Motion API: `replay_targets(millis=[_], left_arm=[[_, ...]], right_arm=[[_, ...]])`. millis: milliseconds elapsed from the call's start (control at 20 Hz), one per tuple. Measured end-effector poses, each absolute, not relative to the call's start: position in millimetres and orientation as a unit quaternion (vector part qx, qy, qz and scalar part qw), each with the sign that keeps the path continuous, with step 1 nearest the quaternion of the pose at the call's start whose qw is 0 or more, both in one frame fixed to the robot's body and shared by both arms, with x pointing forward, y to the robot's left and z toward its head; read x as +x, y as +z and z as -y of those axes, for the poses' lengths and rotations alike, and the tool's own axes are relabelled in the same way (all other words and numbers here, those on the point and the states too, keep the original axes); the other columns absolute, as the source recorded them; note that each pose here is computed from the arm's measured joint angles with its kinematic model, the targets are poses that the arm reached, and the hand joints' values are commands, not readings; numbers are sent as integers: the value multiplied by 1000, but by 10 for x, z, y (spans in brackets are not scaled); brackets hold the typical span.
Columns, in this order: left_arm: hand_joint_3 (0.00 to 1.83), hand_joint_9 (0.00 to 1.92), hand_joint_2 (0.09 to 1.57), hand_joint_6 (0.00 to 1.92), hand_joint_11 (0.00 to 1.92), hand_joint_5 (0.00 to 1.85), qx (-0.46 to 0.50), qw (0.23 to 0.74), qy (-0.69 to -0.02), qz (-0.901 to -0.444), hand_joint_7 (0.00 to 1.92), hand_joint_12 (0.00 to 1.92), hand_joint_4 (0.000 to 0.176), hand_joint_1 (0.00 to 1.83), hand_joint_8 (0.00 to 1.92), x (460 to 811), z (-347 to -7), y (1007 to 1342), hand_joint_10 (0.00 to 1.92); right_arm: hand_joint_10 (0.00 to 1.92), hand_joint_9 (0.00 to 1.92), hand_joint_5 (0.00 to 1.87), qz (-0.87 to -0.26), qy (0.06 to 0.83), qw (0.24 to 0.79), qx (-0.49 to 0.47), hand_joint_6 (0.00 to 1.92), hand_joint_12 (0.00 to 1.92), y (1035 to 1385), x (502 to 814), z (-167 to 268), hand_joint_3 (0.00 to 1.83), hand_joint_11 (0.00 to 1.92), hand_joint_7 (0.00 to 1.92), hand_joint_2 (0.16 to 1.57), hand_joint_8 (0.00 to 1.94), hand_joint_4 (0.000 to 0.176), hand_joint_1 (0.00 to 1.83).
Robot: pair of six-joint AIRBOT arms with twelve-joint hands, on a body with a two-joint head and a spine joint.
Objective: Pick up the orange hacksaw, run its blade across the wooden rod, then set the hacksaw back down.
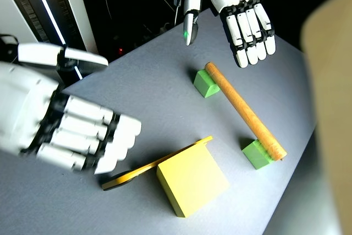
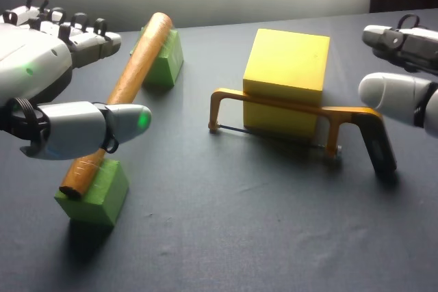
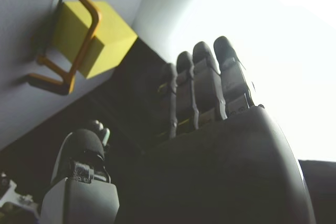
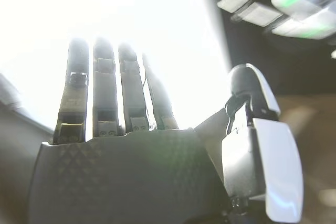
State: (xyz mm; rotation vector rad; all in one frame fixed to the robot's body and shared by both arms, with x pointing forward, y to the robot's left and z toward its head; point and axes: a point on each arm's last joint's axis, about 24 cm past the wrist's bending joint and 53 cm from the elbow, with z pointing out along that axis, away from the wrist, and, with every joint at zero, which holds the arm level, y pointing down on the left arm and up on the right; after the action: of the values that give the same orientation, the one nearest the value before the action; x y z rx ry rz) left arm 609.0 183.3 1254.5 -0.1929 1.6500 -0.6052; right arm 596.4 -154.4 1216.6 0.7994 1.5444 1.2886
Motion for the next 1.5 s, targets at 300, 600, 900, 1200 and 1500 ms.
replay_targets(millis=[300,600,900,1200,1500], left_arm=[[0,160,1155,0,0,128,-104,651,-248,-710,159,249,0,0,0,6153,-2001,12596,0],[0,111,1146,4,0,117,-156,629,-248,-720,125,191,0,0,2,6097,-2155,12304,0],[2,112,1160,1,0,121,-153,610,-261,-732,127,169,0,0,1,5955,-2070,12091,1],[1,113,1160,1,0,139,-157,591,-282,-740,136,190,0,0,2,5789,-1940,11797,1],[0,127,1162,2,0,160,-172,583,-285,-741,159,208,0,0,3,5667,-1924,11614,3]], right_arm=[[4,365,320,-591,511,433,450,5,911,11962,6308,1832,0,0,367,1123,4,0,835],[8,381,371,-593,472,423,497,9,1010,11584,6552,2023,0,0,404,1029,6,0,1167],[5,411,446,-609,465,408,497,11,1034,11283,6630,1826,0,16,442,1021,6,0,1352],[26,469,461,-605,453,403,516,3,1021,11058,6673,1779,2,97,474,1045,17,0,1323],[9,521,519,-608,449,399,518,6,984,10928,6697,1676,2,151,535,1077,5,0,1276]])
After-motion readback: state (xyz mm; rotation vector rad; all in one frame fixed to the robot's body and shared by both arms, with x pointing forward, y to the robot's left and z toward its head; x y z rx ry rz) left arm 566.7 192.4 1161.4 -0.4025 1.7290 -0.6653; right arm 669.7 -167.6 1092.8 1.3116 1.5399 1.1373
